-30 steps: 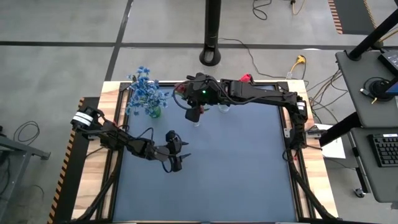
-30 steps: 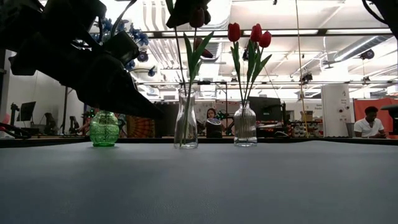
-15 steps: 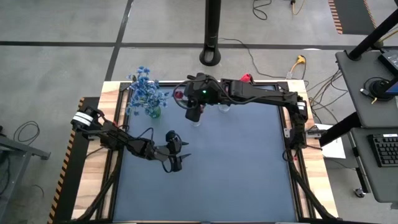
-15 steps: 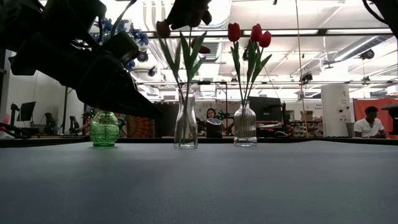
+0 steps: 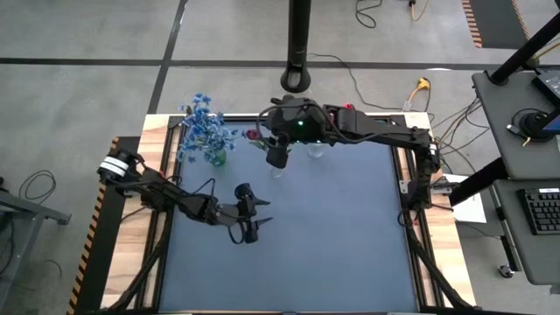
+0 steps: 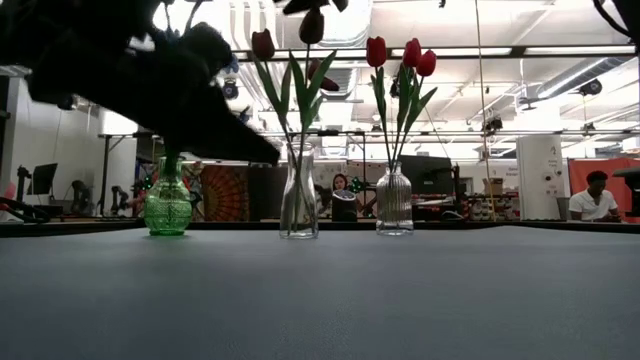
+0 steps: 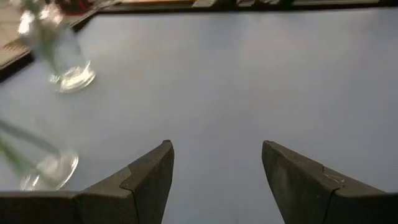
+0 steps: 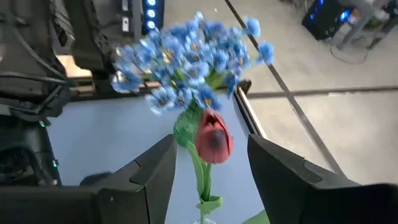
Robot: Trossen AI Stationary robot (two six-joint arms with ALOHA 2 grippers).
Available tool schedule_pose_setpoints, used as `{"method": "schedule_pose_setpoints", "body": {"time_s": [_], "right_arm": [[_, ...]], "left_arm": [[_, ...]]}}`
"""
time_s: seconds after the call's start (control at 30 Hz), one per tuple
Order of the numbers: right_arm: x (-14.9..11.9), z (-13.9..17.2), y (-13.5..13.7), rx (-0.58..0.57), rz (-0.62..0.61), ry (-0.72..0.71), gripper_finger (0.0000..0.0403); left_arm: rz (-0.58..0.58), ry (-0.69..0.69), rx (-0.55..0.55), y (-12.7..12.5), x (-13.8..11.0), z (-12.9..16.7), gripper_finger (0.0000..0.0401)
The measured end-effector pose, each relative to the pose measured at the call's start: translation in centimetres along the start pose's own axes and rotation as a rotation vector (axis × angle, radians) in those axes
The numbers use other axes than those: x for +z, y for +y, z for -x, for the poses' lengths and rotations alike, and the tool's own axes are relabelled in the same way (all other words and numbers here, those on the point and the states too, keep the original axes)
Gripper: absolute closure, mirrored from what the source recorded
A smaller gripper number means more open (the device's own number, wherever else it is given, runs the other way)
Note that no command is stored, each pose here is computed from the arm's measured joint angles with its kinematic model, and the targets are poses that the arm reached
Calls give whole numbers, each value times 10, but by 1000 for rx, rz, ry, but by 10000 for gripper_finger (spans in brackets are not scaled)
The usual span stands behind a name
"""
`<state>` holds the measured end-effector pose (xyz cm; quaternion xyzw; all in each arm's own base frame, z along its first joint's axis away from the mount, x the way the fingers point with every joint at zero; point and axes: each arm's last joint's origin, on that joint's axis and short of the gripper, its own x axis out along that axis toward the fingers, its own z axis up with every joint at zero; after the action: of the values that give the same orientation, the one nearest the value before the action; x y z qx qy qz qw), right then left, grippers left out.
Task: Sort flowers into vase by color
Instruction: Return to Home Position
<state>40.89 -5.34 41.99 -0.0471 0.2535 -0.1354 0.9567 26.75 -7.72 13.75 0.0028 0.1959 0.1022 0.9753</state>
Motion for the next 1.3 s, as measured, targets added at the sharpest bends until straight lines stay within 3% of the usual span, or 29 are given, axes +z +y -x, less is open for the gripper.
{"method": "schedule_pose_setpoints", "body": {"time_s": [0.27, 0.53, 0.63, 0.73, 0.83, 0.97, 1.1, 1.2, 1.3], "right_arm": [[18, 45, 29, 78, 120, -96, 220], [22, 106, 75, 218, 245, -174, 238], [17, 127, 92, 246, 274, -187, 246], [6, 144, 111, 265, 298, -188, 255], [-10, 155, 130, 267, 323, -202, 264], [-36, 168, 146, 313, 341, -231, 273], [-62, 177, 149, 356, 303, -261, 280], [-81, 177, 147, 365, 290, -286, 285], [-98, 176, 142, 366, 263, -298, 292]], "left_arm": [[-65, 75, -65, -18, 27, 17, 173], [-103, -34, -231, -62, 84, 86, 173], [-170, -67, -184, -76, 104, 117, 173], [-292, -81, -69, -86, 119, 149, 173], [-385, -120, -46, -95, 136, 170, 173], [-461, -173, -167, -100, 153, 177, 181], [-550, -237, -361, -98, 158, 165, 200], [-585, -245, -499, -85, 158, 148, 220], [-574, -163, -568, -65, 152, 136, 254]]}}
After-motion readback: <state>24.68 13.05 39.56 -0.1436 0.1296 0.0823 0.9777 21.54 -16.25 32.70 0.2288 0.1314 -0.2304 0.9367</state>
